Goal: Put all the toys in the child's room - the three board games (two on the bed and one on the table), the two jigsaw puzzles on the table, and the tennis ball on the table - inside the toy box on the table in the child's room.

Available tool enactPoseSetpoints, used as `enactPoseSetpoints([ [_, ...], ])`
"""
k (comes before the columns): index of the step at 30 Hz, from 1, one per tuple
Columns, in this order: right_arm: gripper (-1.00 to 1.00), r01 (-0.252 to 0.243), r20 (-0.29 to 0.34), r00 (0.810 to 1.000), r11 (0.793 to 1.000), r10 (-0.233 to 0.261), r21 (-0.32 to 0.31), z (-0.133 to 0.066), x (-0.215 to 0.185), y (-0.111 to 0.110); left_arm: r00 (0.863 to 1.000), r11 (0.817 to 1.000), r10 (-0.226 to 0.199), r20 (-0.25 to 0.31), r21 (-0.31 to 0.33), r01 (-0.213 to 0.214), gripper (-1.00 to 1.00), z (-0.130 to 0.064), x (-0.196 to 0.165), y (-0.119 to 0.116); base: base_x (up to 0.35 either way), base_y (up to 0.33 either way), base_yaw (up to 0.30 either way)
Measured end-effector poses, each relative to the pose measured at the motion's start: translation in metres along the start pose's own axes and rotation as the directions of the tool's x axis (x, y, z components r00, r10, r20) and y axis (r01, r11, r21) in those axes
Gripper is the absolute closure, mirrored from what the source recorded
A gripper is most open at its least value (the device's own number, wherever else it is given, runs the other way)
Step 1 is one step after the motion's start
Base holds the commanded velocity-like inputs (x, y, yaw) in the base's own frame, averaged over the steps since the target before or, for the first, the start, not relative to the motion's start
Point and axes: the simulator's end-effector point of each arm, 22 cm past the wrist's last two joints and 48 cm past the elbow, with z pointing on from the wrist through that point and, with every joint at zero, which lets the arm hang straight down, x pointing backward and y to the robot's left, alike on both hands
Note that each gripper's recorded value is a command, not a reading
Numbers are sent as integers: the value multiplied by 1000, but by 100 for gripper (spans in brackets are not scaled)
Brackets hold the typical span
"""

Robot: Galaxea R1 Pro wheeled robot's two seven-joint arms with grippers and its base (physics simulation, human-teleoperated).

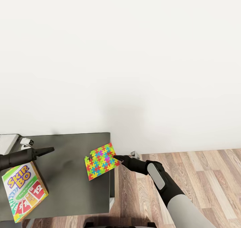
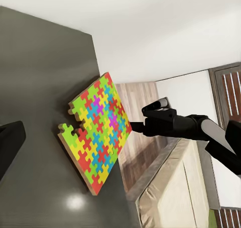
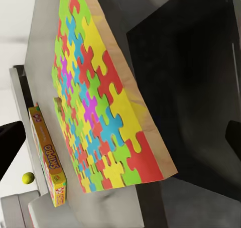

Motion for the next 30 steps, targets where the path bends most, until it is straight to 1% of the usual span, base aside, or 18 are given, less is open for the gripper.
enactPoseSetpoints([
  [7,-100,-4,-1,1000,1000,4,0,0,0,0,1000,1000,0,0,0,0,-100,0,0,0,0,117,0],
  [30,-100,-7,-5,1000,1000,7,3,0,2,-2,1000,1000,0,0,0,0,-100,0,0,0,0,22,0],
])
